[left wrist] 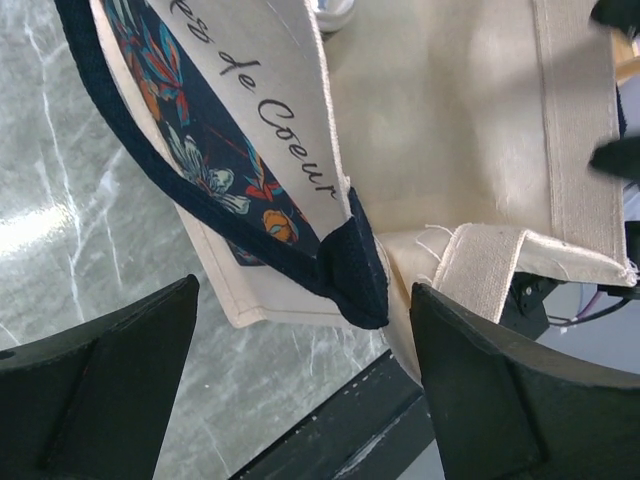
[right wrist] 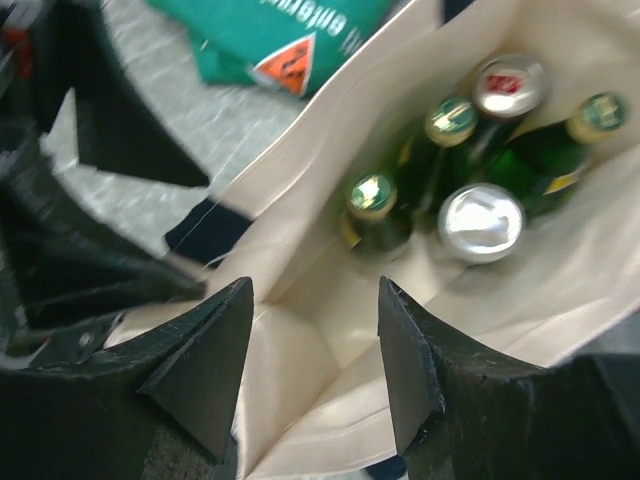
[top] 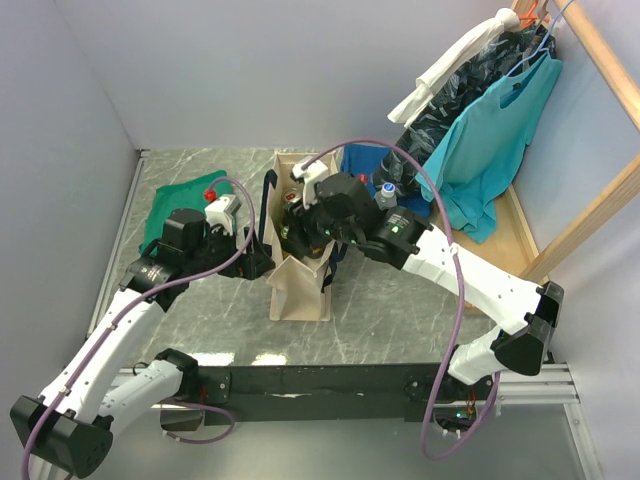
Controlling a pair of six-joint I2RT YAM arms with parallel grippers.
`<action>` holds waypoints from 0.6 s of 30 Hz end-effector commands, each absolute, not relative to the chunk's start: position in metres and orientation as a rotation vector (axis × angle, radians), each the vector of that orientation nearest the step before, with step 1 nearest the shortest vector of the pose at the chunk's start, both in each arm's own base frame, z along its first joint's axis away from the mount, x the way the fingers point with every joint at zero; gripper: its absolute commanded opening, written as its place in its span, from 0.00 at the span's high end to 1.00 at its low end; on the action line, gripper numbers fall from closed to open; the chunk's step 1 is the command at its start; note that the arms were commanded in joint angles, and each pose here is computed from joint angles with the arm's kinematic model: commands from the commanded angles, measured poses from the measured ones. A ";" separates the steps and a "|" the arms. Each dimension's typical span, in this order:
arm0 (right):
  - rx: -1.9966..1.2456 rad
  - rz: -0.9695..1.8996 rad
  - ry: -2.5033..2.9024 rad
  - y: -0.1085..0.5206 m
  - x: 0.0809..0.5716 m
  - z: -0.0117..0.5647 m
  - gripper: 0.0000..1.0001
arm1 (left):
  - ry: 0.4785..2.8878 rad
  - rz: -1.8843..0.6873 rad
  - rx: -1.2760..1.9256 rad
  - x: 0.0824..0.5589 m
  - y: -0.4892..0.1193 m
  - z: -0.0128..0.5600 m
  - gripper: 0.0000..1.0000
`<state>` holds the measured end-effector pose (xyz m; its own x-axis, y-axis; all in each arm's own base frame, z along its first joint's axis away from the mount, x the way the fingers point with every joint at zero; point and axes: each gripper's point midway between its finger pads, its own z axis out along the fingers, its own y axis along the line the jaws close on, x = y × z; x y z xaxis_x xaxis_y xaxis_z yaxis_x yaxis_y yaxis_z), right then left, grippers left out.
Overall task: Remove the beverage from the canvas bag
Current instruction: Take out the drink from the canvas bag.
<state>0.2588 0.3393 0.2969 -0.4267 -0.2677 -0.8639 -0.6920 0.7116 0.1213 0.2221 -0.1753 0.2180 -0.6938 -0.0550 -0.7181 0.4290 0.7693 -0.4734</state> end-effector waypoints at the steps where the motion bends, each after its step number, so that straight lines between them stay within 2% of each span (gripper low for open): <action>1: -0.767 0.604 2.058 0.342 0.241 0.285 0.41 | 2.204 -0.885 0.295 0.211 -0.181 0.227 0.08; 6: -0.767 0.555 2.073 0.337 0.241 0.275 0.41 | 2.211 -0.929 0.322 0.203 -0.184 0.229 0.08; 13: -0.801 0.504 2.135 0.335 0.241 0.251 0.40 | 2.298 -0.932 0.258 0.201 -0.184 0.208 0.18; 18: -0.873 0.518 2.147 0.334 0.226 0.249 0.41 | 2.275 -0.885 0.215 0.207 -0.178 0.213 0.18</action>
